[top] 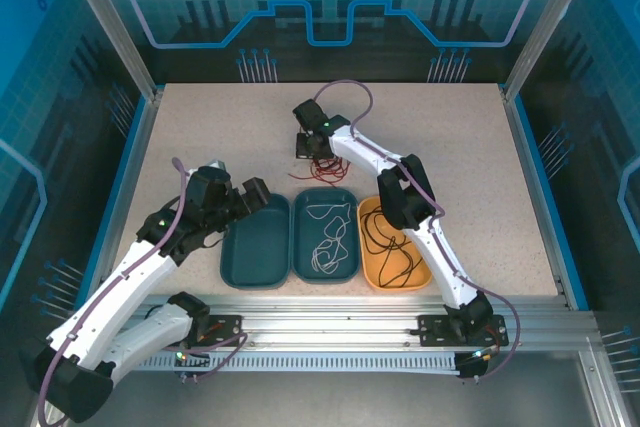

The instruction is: Untangle the cables

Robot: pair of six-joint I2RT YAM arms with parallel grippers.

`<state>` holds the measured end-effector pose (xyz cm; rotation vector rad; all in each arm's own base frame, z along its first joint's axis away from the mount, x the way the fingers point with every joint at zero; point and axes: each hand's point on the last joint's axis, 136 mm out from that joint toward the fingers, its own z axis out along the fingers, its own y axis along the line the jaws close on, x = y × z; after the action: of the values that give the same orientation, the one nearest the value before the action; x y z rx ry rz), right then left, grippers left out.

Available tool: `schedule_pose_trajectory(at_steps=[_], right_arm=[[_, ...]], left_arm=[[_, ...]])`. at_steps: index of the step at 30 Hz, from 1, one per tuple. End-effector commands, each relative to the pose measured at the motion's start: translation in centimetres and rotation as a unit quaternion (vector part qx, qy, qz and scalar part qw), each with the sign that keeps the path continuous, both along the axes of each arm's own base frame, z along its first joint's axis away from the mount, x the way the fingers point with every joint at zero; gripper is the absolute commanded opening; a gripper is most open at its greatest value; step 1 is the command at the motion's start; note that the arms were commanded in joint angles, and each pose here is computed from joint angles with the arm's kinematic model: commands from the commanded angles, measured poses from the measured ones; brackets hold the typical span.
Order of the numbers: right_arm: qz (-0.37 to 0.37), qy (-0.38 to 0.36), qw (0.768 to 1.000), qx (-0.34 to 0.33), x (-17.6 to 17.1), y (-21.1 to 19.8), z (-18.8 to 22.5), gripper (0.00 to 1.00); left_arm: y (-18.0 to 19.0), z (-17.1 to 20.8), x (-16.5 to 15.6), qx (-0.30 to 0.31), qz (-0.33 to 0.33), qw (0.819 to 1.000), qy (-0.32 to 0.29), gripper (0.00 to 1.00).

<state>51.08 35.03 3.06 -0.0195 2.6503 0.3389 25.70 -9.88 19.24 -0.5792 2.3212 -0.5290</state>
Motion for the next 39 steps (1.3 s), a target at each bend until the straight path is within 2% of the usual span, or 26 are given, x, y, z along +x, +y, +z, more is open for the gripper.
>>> schedule_pose_trajectory(at_steps=[1,8,21,28,39], right_arm=[[0.026,-0.013,1.000,0.011,-0.7,0.1,3.7,0.03],[0.053,-0.046,0.997,0.039,-3.1,0.0,9.9,0.00],[0.102,-0.082,0.988,0.079,-6.6,-0.1,16.7,0.00],[0.137,-0.137,0.977,0.092,-9.0,-0.3,22.7,0.00],[0.158,-0.226,0.953,0.122,-12.9,-3.0,31.9,0.00]], left_arm=[[0.1,-0.1,0.2,-0.007,0.002,1.000,0.000,0.99],[-0.2,-0.1,0.5,-0.012,0.000,1.000,-0.002,0.99],[-0.4,0.1,0.6,-0.017,-0.005,1.000,-0.004,0.99],[-0.6,0.3,0.9,-0.019,-0.007,1.000,-0.008,0.99],[-0.5,0.4,0.9,-0.021,-0.004,1.000,-0.011,0.99]])
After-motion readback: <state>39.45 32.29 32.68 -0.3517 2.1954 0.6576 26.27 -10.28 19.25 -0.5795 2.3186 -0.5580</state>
